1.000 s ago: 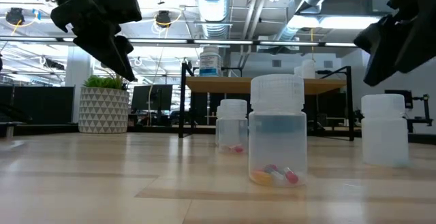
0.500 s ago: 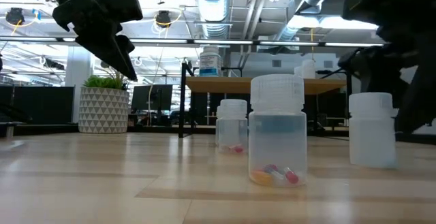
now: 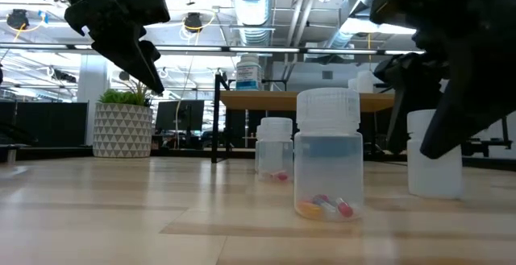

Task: Pick and place medicine bottles onto shelf by color
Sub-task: Put the small white pill bottle on the shelf aligned with the other small white pill bottles

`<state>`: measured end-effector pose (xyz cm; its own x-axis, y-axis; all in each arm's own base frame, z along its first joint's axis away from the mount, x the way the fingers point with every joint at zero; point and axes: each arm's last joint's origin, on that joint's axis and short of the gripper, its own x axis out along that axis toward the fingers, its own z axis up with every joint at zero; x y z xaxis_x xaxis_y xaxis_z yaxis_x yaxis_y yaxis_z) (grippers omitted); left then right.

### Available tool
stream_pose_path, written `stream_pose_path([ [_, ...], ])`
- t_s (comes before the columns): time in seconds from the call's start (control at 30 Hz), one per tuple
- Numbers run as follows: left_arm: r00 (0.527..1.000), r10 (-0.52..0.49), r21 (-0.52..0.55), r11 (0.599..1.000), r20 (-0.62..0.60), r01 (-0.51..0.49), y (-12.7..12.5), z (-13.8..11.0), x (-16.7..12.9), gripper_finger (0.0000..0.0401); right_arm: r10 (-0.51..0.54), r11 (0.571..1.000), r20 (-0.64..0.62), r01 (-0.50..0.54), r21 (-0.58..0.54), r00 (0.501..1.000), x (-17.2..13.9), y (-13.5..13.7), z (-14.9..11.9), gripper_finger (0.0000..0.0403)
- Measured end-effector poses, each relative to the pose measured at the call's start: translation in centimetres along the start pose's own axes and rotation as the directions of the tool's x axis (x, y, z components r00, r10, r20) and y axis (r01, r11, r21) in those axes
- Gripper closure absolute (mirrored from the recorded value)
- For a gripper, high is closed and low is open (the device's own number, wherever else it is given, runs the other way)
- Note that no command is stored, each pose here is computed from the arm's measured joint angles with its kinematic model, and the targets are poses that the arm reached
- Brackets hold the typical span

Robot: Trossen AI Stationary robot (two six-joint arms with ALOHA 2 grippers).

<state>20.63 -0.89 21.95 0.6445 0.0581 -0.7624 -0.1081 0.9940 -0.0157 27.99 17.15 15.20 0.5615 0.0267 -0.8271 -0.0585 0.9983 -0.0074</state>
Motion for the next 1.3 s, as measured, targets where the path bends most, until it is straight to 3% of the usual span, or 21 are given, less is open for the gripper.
stream_pose_path([
  [0.4,1.000,-0.001,0.000,1.000,0.004,0.001,0.0,0.0,0.0,0.0191,0.043,0.999,-0.026,-0.043,0.002,0.999,0.0,0.0,-0.1,0.0183],
  [0.7,1.000,-0.001,0.000,1.000,0.004,0.001,0.0,0.0,0.0,0.0191,0.036,0.999,-0.034,-0.036,0.004,0.999,0.0,-0.2,-0.1,0.0258],
  [0.87,1.000,-0.001,0.000,1.000,0.004,0.001,0.0,0.0,0.0,0.0191,0.020,0.999,-0.034,-0.019,0.030,0.999,0.2,-1.0,0.4,0.0264],
  [1.03,1.000,-0.001,0.000,1.000,0.004,0.001,0.0,0.0,0.0,0.0191,-0.027,0.998,-0.084,0.032,0.054,0.996,-0.5,-2.5,2.5,0.0252],
  [1.3,1.000,0.000,0.000,1.000,0.004,0.000,0.0,0.0,0.0,0.0191,-0.096,0.994,-0.140,0.087,-0.072,0.985,-3.6,-5.6,7.8,0.0264],
])
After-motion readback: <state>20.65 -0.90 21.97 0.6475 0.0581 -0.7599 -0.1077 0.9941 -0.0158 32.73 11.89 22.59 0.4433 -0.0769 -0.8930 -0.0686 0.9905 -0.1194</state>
